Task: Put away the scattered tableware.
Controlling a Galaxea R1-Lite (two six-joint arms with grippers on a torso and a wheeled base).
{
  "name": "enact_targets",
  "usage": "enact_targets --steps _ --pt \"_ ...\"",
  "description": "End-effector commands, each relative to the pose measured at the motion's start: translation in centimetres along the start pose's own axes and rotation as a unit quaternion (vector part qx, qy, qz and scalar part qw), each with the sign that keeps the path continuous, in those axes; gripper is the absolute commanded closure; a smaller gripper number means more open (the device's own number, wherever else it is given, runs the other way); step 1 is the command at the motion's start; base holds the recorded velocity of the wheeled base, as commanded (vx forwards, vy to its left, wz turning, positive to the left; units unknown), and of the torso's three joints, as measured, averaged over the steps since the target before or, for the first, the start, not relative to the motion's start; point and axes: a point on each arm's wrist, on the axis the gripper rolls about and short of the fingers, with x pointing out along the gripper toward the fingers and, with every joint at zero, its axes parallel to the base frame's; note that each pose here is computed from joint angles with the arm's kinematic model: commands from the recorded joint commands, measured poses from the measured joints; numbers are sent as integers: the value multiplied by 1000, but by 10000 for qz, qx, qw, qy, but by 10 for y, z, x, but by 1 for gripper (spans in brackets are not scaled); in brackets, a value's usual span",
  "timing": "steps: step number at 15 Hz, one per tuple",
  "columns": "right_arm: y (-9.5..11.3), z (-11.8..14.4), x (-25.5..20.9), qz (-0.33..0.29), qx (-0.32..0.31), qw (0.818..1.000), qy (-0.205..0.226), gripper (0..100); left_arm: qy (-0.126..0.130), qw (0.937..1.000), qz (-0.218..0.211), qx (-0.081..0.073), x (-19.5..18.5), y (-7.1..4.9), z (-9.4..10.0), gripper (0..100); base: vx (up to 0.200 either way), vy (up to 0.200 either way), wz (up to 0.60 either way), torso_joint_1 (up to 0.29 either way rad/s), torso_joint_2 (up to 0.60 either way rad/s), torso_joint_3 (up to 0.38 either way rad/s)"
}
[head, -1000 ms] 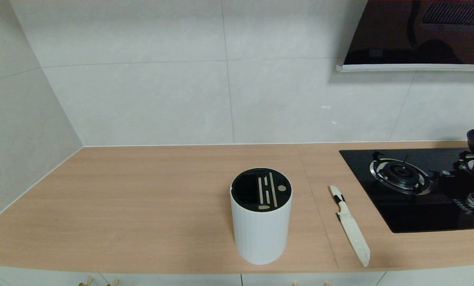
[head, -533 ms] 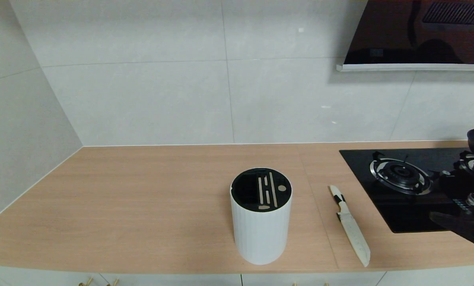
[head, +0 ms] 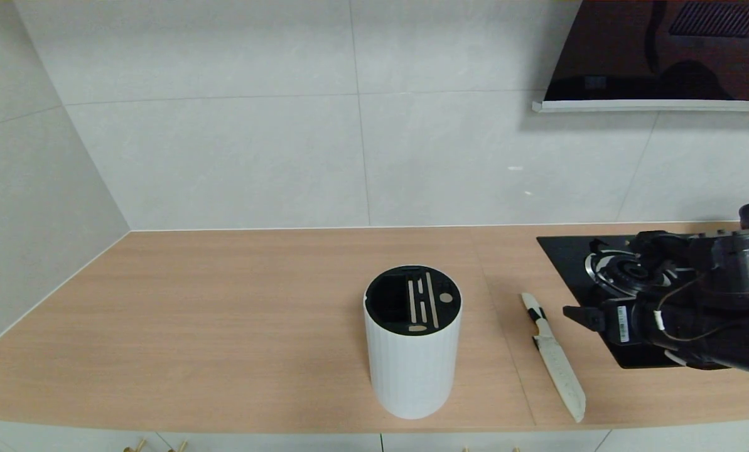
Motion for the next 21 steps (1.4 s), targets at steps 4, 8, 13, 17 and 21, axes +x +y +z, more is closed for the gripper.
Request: enact_targets --steps 4,8,13,17,21 --pt "7 -48 74 -131 -110 9961 866 0 6 10000 3 -1 0 0 0 0 0 0 0 0 0 0" --pt "6 -74 108 -447 -136 9950 879 0 14 10000 3 -1 0 0 0 0 0 0 0 0 0 0" --pt "6 -80 130 -488 86 9973 547 0 6 10000 3 -1 0 0 0 0 0 0 0 0 0 0" --pt "7 -82 144 -522 153 9971 540 0 6 10000 3 -1 0 0 0 0 0 0 0 0 0 0" --pt "8 -80 149 -554 260 9969 485 0 6 10000 3 -1 0 0 0 0 0 0 0 0 0 0"
